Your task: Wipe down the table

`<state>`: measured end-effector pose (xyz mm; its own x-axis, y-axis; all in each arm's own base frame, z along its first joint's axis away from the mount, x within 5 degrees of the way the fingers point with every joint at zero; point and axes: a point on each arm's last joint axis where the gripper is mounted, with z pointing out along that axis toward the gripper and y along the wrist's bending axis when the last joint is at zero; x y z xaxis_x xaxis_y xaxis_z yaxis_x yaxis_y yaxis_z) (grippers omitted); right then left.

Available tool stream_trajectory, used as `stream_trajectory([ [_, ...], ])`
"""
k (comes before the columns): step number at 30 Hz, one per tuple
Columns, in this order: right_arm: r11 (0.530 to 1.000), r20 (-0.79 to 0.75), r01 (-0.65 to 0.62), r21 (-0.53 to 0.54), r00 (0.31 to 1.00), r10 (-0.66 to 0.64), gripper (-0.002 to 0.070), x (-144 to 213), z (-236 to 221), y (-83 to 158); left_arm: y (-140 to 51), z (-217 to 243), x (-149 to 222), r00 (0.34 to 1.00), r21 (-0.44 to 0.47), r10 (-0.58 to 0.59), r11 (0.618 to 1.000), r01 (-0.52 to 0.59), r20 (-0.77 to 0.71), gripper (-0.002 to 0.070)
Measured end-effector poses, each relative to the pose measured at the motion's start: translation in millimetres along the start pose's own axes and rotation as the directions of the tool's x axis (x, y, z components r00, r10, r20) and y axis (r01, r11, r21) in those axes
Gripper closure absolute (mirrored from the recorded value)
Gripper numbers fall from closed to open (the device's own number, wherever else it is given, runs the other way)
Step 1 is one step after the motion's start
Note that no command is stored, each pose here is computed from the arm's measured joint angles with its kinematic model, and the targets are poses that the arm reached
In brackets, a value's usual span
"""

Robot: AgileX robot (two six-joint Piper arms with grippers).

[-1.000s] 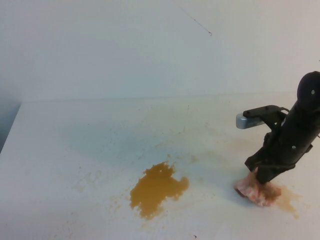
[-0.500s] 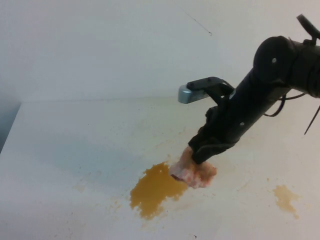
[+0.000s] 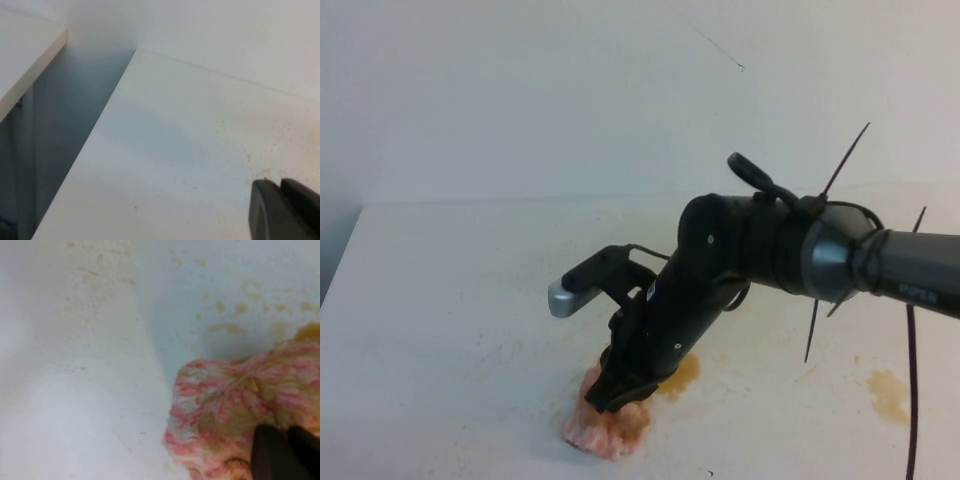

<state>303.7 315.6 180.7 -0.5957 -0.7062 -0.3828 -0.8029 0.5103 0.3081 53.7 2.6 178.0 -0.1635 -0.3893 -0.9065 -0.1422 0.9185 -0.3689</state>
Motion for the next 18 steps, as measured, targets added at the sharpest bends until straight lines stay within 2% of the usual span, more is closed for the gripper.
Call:
stream_trajectory([
  [6, 1.000, -0.070, -0.001, 0.032, 0.998, 0.003, 0.0657, 4.1, 33.7, -17.4, 0.0, 0.0, 0.0, 1.000, 0.000, 0.000, 1.000, 0.000, 0.000, 0.0675],
  [13, 0.984, -0.109, 0.015, 0.179, 0.994, 0.005, 0.0657, 0.7, 28.8, -30.3, 0.0, 0.0, 0.0, 1.000, 0.000, 0.000, 1.000, 0.000, 0.000, 0.0675],
  [18, 0.965, -0.132, 0.005, 0.264, 0.991, 0.030, 0.0657, 2.6, 14.4, -56.4, 0.0, 0.0, 0.0, 1.000, 0.000, 0.000, 1.000, 0.000, 0.000, 0.0675],
])
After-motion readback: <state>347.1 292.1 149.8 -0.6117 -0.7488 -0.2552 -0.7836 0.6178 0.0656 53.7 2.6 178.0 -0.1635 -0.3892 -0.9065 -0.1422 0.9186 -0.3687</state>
